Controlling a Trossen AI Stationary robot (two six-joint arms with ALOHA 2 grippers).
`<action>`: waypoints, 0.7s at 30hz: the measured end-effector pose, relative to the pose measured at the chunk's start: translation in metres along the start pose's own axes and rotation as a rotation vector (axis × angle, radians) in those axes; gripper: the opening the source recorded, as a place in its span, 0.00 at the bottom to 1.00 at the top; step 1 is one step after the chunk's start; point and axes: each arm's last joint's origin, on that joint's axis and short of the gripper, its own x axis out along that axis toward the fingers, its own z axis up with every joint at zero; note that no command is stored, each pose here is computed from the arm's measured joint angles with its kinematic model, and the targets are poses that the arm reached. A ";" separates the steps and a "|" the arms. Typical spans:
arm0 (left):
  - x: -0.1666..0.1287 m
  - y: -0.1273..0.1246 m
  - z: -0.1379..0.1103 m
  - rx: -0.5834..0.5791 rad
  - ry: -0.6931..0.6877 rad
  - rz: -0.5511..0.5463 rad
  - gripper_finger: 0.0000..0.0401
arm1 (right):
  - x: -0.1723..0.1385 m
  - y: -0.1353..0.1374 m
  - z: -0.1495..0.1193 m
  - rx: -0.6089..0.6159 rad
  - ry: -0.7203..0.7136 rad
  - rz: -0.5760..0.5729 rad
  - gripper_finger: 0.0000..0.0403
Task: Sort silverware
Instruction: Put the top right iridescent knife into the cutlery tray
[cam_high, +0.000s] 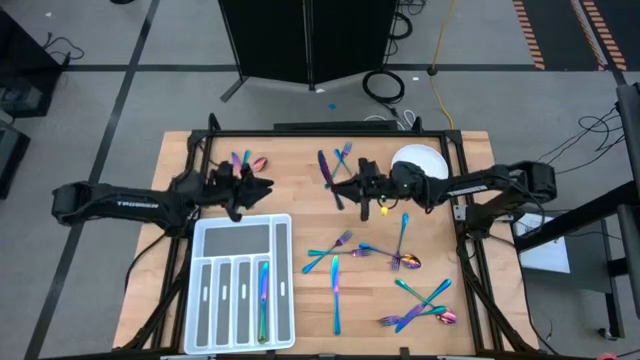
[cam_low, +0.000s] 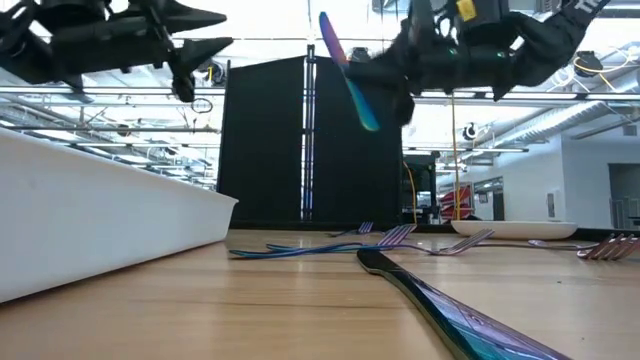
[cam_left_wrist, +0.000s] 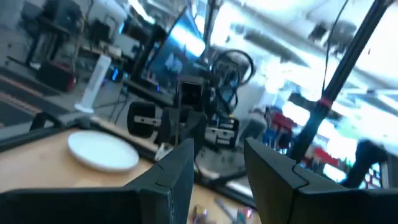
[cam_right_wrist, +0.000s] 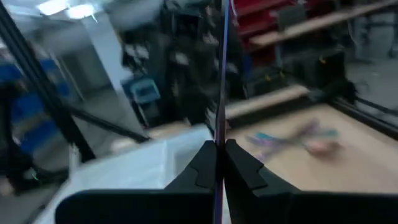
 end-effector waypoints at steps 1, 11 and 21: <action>0.002 -0.002 -0.002 -0.006 -0.007 0.010 0.35 | 0.006 0.004 0.002 0.003 -0.017 0.020 0.00; 0.032 0.000 -0.016 0.055 0.079 0.083 0.35 | 0.074 0.021 0.008 -0.018 -0.022 0.085 0.00; 0.048 -0.001 -0.015 0.108 0.101 0.057 0.35 | 0.100 0.015 0.001 0.009 -0.016 0.080 0.00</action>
